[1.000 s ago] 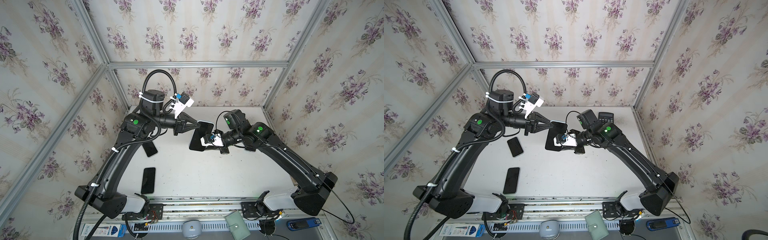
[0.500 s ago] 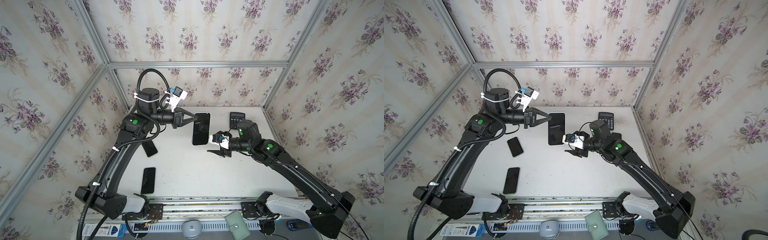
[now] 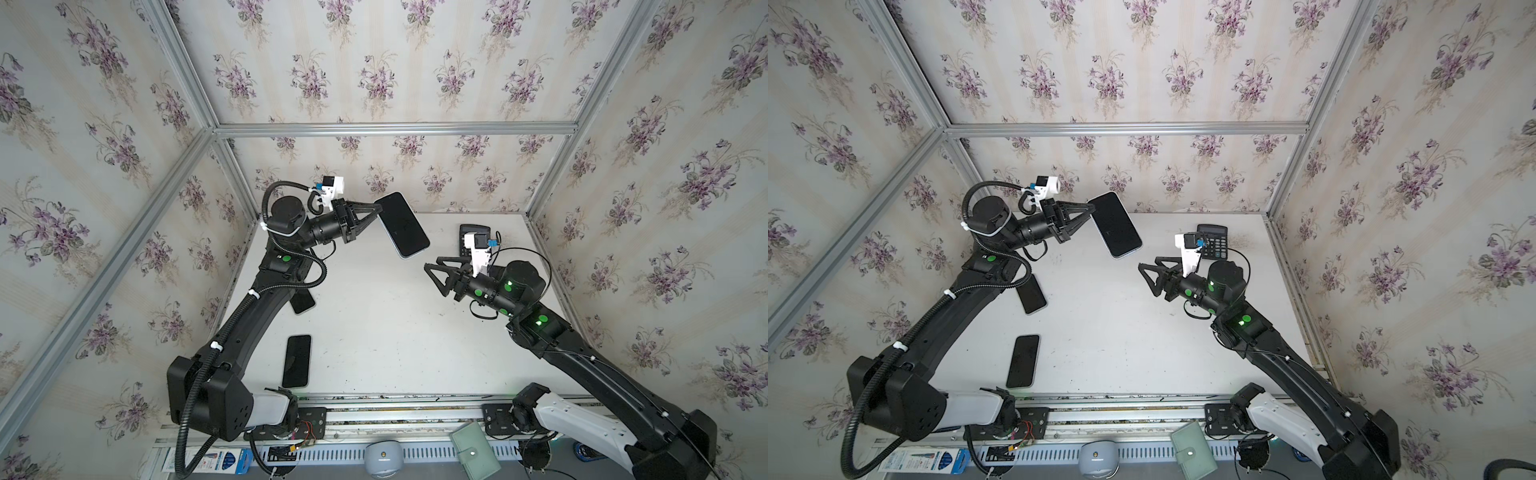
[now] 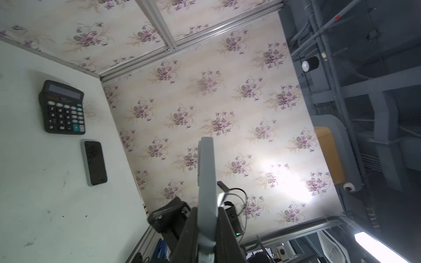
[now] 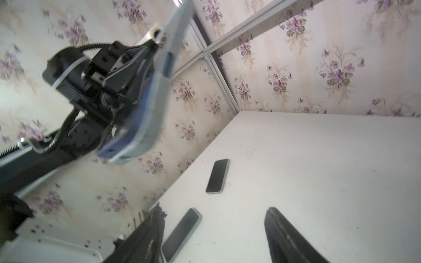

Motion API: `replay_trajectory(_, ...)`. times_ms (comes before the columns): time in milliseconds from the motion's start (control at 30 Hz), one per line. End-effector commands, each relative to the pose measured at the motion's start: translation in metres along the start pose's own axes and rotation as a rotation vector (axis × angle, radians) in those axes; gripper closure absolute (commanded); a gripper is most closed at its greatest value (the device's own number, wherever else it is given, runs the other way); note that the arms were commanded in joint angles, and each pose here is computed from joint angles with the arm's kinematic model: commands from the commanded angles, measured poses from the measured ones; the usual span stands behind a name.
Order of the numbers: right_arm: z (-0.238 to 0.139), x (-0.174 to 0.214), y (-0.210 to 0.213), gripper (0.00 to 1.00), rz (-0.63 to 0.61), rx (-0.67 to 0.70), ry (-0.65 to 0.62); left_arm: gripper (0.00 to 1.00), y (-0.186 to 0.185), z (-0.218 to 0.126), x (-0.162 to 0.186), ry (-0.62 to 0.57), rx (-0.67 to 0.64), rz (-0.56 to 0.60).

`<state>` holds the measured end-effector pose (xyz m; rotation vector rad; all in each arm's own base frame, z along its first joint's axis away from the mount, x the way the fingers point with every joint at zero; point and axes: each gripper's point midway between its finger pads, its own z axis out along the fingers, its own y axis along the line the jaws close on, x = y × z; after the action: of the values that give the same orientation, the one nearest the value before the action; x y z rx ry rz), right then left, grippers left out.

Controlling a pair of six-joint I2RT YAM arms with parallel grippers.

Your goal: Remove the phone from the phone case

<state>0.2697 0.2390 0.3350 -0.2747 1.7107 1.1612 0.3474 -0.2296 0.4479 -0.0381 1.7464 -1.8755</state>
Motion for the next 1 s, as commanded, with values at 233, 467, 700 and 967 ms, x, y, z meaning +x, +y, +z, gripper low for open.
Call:
replay_trajectory(233, 0.002, -0.055, 0.061, 0.26, 0.088, -0.268, -0.209, 1.00, -0.029, 0.002, -0.004, -0.002, 0.110, 0.006)
replay_trajectory(467, 0.008, -0.057, 0.058, 0.26, 0.106, -0.270, -0.226, 1.00, -0.029, 0.002, -0.002, 0.002, 0.115, 0.008)
replay_trajectory(700, 0.013, -0.057, 0.053, 0.27, 0.127, -0.258, -0.230, 1.00, -0.031, 0.001, 0.000, -0.002, 0.127, 0.018)
replay_trajectory(967, 0.018, -0.052, 0.039, 0.29, 0.148, -0.208, -0.233, 1.00, -0.041, 0.002, 0.005, 0.015, 0.163, 0.034)
